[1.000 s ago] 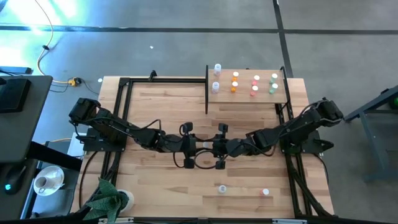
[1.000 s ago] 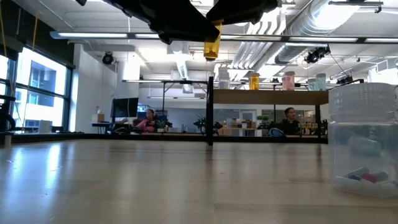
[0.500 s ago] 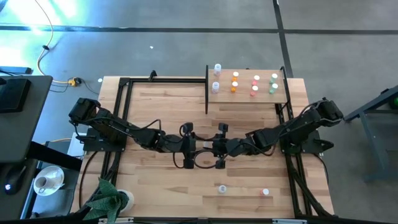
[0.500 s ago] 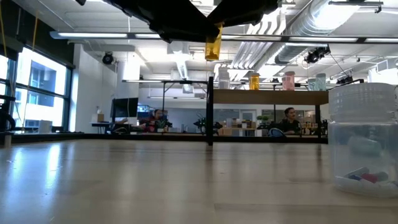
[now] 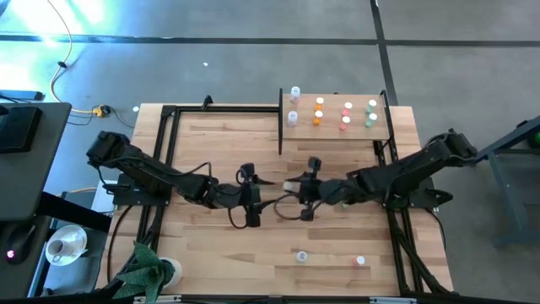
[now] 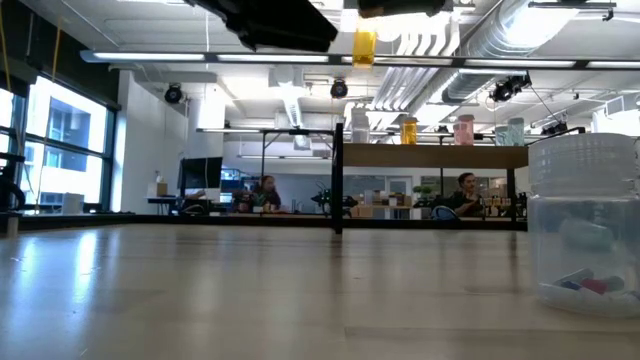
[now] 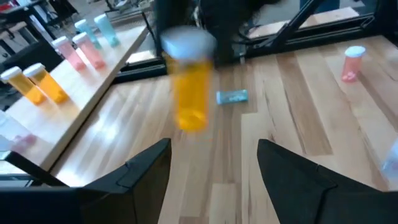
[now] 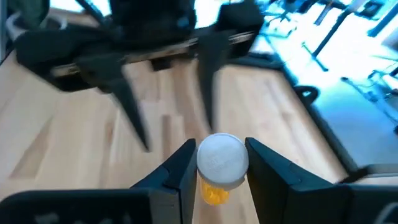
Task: Pick and place medicine bottles onto shelf by color
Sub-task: Put the orange pill bottle on the shelf aligned with the other orange pill bottle
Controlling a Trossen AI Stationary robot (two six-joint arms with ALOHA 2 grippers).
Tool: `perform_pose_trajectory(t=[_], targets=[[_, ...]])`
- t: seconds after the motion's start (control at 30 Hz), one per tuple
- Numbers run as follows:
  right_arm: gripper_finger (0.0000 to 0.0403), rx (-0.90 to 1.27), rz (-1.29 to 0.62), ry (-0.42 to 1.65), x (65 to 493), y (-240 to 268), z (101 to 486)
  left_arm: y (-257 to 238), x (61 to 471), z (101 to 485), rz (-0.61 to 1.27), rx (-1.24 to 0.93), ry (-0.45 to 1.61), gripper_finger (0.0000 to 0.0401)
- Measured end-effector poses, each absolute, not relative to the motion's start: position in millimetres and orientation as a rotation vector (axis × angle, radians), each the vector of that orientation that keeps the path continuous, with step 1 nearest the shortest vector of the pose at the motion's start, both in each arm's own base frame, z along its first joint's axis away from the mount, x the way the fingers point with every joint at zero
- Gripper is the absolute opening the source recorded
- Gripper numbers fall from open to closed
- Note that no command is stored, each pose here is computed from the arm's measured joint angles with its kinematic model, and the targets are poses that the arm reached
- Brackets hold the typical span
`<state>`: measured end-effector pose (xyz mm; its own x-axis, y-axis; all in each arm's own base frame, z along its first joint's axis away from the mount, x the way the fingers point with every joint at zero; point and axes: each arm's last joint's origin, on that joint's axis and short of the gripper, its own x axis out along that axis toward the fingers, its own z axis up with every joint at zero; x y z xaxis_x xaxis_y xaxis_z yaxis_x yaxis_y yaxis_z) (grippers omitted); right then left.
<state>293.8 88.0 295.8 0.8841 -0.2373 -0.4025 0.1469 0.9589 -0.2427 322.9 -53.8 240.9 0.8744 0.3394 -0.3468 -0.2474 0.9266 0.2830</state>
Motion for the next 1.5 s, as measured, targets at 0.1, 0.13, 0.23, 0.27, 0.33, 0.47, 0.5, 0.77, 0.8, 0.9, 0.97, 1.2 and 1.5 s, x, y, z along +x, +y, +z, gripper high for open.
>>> perform_pose_trajectory(t=[0.1, 0.13, 0.23, 0.27, 0.33, 0.47, 0.5, 0.77, 0.8, 0.9, 0.97, 1.2, 1.5], targets=[[0.0103, -0.198, -0.238, 0.387, 281, 77, 316, -58, 322, 242, 0.299, 0.237, 0.399, 0.0229], [0.0103, -0.194, -0.249, 0.369, 276, 73, 323, -58, 321, 242, 0.297, 0.238, 0.4, 0.0229], [0.0103, -0.176, -0.306, 0.309, 259, 58, 343, -60, 320, 245, 0.292, 0.234, 0.388, 0.0229], [0.0103, -0.166, -0.333, 0.289, 253, 51, 349, -60, 320, 244, 0.292, 0.235, 0.39, 0.0229], [0.0103, -0.145, -0.389, 0.249, 241, 39, 361, -60, 320, 244, 0.293, 0.236, 0.393, 0.0229], [0.0103, -0.087, -0.493, 0.195, 219, 14, 377, -59, 320, 244, 0.294, 0.235, 0.392, 0.0229], [0.0103, -0.067, -0.52, 0.193, 214, 8, 379, -59, 320, 244, 0.294, 0.235, 0.391, 0.0229], [0.0103, 0.094, -0.68, 0.284, 204, -36, 345, -59, 320, 244, 0.294, 0.235, 0.391, 0.0229], [0.0103, 0.115, -0.692, 0.296, 204, -41, 339, -59, 320, 244, 0.294, 0.235, 0.392, 0.0229], [0.0103, 0.169, -0.734, 0.323, 203, -56, 323, -59, 320, 244, 0.294, 0.235, 0.392, 0.0229], [0.0103, 0.199, -0.748, 0.339, 203, -64, 316, -59, 320, 244, 0.294, 0.235, 0.392, 0.0229], [0.0103, 0.237, -0.745, 0.412, 212, -80, 301, -59, 320, 244, 0.294, 0.235, 0.391, 0.0229], [0.0103, 0.247, -0.776, 0.509, 226, -95, 279, -59, 320, 244, 0.293, 0.235, 0.391, 0.0229]])
